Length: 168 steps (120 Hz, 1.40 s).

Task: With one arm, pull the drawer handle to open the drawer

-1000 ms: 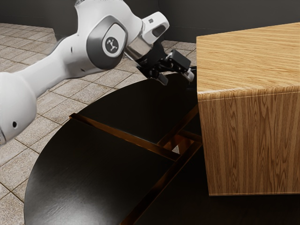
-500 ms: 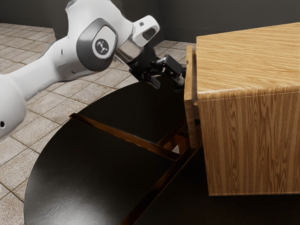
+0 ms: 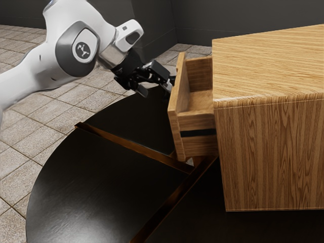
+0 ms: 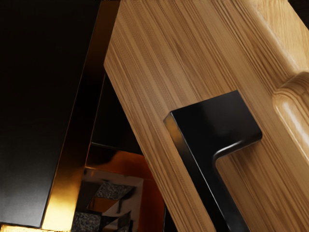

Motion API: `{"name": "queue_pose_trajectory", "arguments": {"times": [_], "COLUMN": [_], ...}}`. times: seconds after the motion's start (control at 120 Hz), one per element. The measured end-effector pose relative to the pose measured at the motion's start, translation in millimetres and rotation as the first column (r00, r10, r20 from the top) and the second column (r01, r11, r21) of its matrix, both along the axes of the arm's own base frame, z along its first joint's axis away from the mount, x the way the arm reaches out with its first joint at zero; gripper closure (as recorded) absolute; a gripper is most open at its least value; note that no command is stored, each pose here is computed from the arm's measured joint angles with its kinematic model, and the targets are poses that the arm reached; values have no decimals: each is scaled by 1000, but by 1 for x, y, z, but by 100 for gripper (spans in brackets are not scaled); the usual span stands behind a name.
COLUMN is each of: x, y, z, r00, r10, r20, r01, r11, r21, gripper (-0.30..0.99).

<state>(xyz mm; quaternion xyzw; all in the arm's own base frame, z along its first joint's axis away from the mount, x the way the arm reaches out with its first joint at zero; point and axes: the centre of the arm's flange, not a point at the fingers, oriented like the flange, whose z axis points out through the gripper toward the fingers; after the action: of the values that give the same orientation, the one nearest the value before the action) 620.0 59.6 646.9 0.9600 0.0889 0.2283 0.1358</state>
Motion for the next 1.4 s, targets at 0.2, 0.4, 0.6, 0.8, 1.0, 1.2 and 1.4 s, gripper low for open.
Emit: {"name": "queue_pose_trajectory", "arguments": {"times": [0.2, 0.4, 0.6, 0.8, 1.0, 1.2, 1.4], "x": [-17, -31, -49, -58, -63, -68, -78], "y": [24, 48, 69, 91, 103, 109, 123], "z": [-4, -8, -6, -9, -11, -7, 6], "r00": [1000, 998, 997, 995, 993, 992, 992], "r10": [20, 43, 55, 80, 90, 90, 106], "r20": [-19, -34, -44, -63, -80, -83, -64], "r01": [-20, -43, -55, -78, -87, -87, -103], "r11": [1000, 999, 998, 997, 995, 995, 993], "r21": [-1, -1, 5, 24, 38, 49, 50], "gripper": [0, 0, 0, 0, 0, 0, 0]}}
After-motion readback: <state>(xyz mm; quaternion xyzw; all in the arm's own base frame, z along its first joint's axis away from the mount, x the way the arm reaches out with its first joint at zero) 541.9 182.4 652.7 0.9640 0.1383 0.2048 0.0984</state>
